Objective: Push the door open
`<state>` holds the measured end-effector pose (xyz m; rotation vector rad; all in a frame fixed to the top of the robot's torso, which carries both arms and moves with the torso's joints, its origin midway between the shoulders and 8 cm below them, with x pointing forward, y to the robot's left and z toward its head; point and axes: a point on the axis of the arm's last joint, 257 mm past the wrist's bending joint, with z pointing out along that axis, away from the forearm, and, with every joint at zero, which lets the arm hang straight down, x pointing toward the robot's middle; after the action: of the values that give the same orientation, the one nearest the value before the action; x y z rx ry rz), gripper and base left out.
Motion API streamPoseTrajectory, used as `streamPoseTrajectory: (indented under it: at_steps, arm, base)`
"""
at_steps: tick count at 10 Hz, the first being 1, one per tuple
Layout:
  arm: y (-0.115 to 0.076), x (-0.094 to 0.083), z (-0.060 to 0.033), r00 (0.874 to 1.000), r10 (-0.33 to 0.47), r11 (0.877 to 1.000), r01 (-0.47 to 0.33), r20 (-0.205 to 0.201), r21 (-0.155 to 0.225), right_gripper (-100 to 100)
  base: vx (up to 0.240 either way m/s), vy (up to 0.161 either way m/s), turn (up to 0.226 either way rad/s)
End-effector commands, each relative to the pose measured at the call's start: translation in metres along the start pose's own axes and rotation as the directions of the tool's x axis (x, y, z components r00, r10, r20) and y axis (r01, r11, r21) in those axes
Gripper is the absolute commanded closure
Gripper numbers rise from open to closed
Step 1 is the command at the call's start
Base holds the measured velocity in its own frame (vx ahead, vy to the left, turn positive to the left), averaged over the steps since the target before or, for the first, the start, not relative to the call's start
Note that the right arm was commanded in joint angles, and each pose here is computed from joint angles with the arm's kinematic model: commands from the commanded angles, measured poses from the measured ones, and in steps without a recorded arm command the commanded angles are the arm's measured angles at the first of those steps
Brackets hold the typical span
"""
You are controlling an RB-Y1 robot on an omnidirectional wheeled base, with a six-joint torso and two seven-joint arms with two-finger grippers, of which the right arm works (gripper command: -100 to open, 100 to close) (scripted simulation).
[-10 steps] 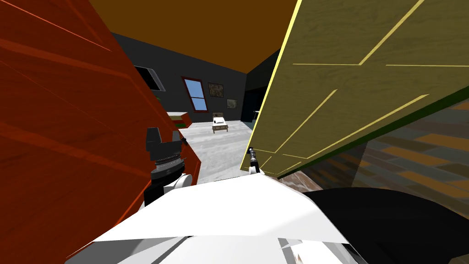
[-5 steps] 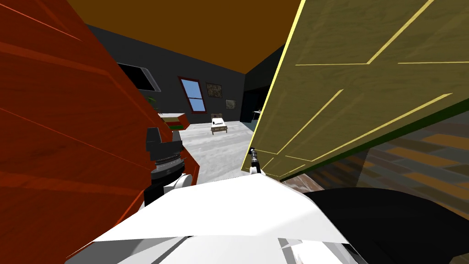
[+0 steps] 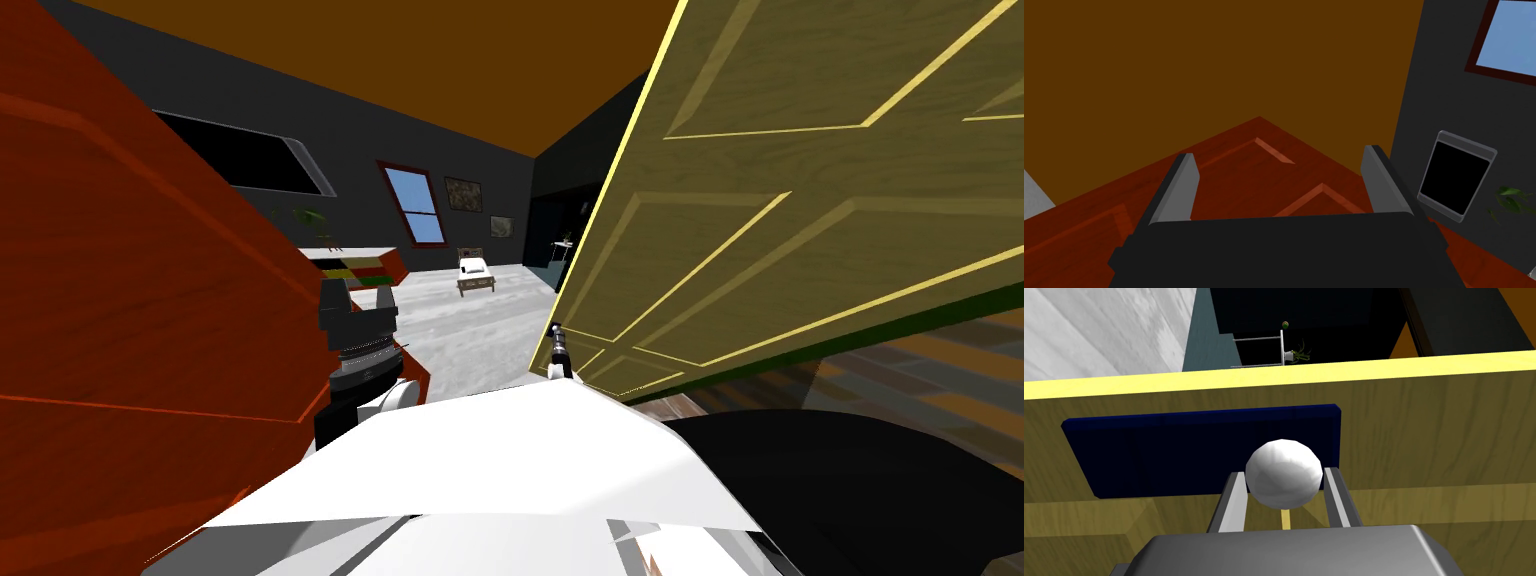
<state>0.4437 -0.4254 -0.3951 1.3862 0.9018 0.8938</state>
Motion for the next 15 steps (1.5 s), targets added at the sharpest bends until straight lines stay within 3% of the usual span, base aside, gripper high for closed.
streamPoseTrajectory:
  at_steps: [1, 6, 7, 8, 15]
  arm:
    - [0.003, -0.011, 0.0016, 1.0, -0.001, 1.0, 0.001, 0.028, -0.008, 100]
    - [0.004, -0.037, 0.0006, 0.996, 0.001, 1.0, 0.0, 0.088, -0.009, 100]
    - [0.0, -0.036, 0.0, 0.996, -0.001, 1.0, 0.001, 0.084, -0.003, 100]
    - [0.002, -0.049, 0.0001, 0.994, -0.001, 1.0, 0.002, 0.112, -0.007, 100]
    - [0.003, -0.089, -0.0044, 0.978, 0.001, 1.0, 0.001, 0.207, -0.008, 100]
  base:
    - [0.202, 0.028, -0.055]
    - [0.179, 0.022, -0.045]
    - [0.072, 0.009, -0.031]
    - [0.134, -0.004, -0.038]
    - [0.189, -0.018, -0.039]
